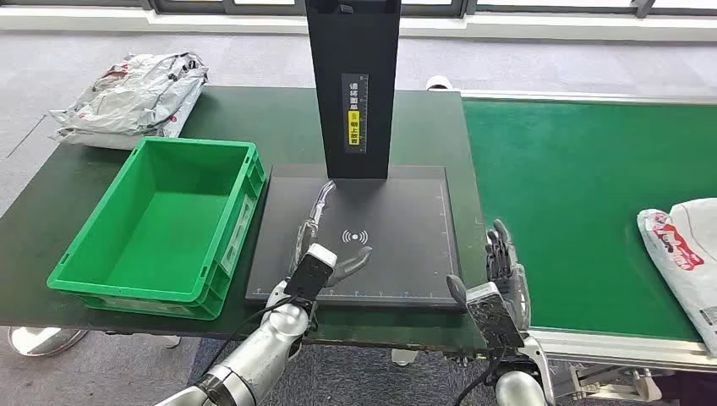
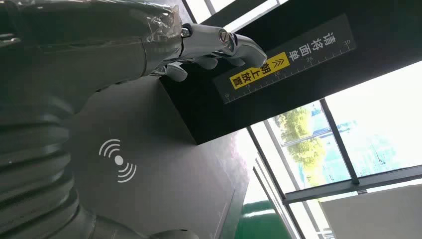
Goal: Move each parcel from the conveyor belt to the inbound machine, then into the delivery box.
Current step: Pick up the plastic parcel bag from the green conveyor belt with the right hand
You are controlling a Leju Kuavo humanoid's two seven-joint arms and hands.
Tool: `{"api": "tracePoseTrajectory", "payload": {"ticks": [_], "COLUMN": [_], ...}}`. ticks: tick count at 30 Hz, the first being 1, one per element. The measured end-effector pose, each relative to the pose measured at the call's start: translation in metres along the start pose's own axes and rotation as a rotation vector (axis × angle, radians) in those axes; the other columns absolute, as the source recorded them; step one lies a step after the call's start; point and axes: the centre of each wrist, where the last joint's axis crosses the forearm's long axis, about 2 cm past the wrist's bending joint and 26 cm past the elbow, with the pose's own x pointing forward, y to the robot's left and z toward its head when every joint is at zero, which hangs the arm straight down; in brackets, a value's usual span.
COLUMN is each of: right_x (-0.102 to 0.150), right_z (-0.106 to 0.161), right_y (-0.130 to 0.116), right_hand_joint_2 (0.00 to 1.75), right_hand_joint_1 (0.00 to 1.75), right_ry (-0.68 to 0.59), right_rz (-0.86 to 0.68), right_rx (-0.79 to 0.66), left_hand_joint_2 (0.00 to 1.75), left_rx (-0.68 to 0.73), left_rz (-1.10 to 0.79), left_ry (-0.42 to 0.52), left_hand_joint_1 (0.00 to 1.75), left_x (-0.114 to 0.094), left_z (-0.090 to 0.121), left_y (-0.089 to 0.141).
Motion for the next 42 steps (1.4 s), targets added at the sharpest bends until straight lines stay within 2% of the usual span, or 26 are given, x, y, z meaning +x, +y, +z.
{"api": "tracePoseTrajectory", "payload": {"ticks": [6,14,18,25,32,39,42], "right_x": [-0.007,-0.022,-0.035,-0.071,-0.105,-0.122,-0.126], "right_z": [-0.008,-0.016,-0.020,-0.026,-0.027,-0.040,-0.045], "right_y": [-0.010,-0.027,-0.036,-0.058,-0.090,-0.116,-0.125], "right_hand_joint_2": [1.75,1.75,1.75,1.75,1.75,1.75,1.75], "right_hand_joint_1": [0.00,0.00,0.00,0.00,0.00,0.00,0.00], "right_ry": [0.042,0.112,0.181,0.334,0.483,0.621,0.663], "right_rz": [0.030,0.143,0.269,0.589,0.889,1.057,1.082], "right_rx": [-0.052,-0.140,-0.184,-0.257,-0.228,-0.223,-0.225], "left_hand_joint_2": [1.75,1.75,1.75,1.75,1.75,1.75,1.75], "left_rx": [-0.006,-0.014,-0.020,-0.018,0.024,0.097,0.113], "left_rz": [-0.007,-0.004,-0.021,-0.049,-0.092,-0.216,-0.176], "left_ry": [-0.005,-0.010,-0.002,0.005,0.018,0.013,0.036], "left_hand_joint_1": [0.00,0.00,0.00,0.00,0.00,0.00,0.00], "left_x": [0.002,0.006,0.008,0.012,0.013,0.010,0.006], "left_z": [-0.004,-0.014,-0.019,-0.025,-0.030,-0.030,-0.029], "left_y": [-0.002,-0.006,-0.009,-0.020,-0.022,-0.015,-0.008]}}
